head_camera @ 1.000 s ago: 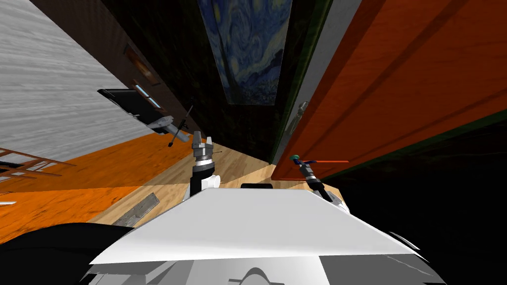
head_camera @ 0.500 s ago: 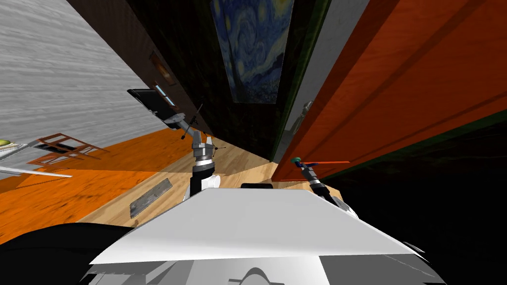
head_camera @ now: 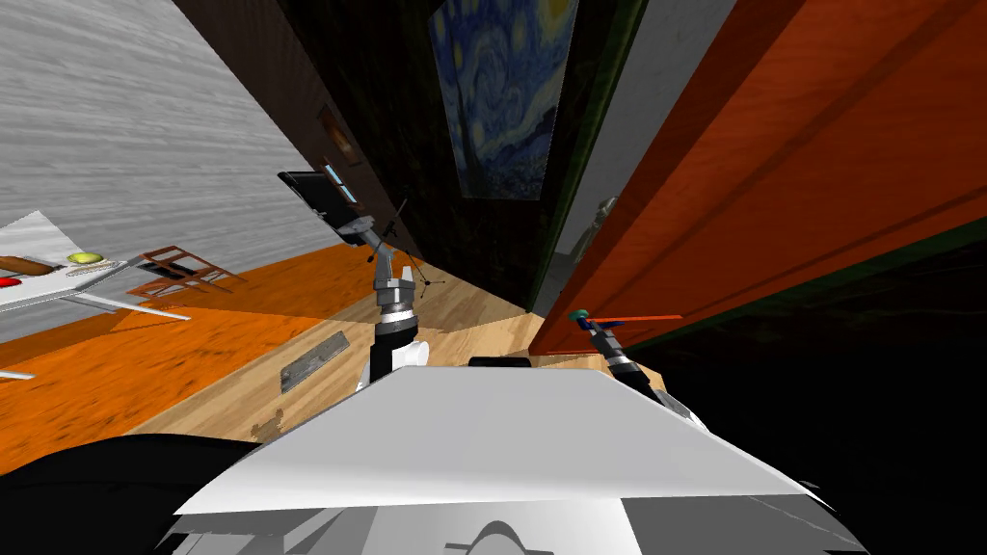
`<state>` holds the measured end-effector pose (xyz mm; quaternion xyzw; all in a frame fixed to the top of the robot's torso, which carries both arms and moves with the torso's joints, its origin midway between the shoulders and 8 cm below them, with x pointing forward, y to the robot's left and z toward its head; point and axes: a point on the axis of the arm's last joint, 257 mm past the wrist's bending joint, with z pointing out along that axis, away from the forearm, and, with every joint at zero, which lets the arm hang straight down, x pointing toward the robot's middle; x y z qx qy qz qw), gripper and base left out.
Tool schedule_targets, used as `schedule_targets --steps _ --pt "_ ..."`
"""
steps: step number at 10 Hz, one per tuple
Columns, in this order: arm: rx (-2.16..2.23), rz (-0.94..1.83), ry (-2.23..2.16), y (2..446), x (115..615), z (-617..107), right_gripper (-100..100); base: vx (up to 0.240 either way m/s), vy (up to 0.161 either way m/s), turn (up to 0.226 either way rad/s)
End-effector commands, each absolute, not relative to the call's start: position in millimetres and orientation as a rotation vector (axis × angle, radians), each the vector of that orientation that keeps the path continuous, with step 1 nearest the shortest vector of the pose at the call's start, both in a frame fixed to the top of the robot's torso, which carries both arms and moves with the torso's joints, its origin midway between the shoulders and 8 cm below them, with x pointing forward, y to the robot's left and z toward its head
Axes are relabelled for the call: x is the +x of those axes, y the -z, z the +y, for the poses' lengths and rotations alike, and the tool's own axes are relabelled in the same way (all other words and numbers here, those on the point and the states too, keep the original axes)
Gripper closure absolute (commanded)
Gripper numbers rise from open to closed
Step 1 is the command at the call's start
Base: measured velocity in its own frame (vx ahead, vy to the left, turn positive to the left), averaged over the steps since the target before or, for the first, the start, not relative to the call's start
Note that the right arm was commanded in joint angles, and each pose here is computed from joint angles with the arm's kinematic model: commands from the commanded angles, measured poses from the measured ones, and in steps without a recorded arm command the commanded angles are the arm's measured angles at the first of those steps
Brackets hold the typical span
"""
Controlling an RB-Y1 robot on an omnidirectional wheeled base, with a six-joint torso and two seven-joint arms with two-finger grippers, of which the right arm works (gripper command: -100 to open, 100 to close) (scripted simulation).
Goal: Pull the door open
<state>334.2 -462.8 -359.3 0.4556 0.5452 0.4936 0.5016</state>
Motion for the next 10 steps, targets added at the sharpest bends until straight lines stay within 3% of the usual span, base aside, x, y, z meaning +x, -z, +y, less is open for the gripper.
schedule_targets --steps 1,10 --pt "1.092 1.32 -1.201 357.4 331.4 -462.4 100 -0.223 -0.103 0.204" --pt "1.078 1.342 -1.224 358.2 316.0 -463.7 100 -0.195 -0.072 0.143"
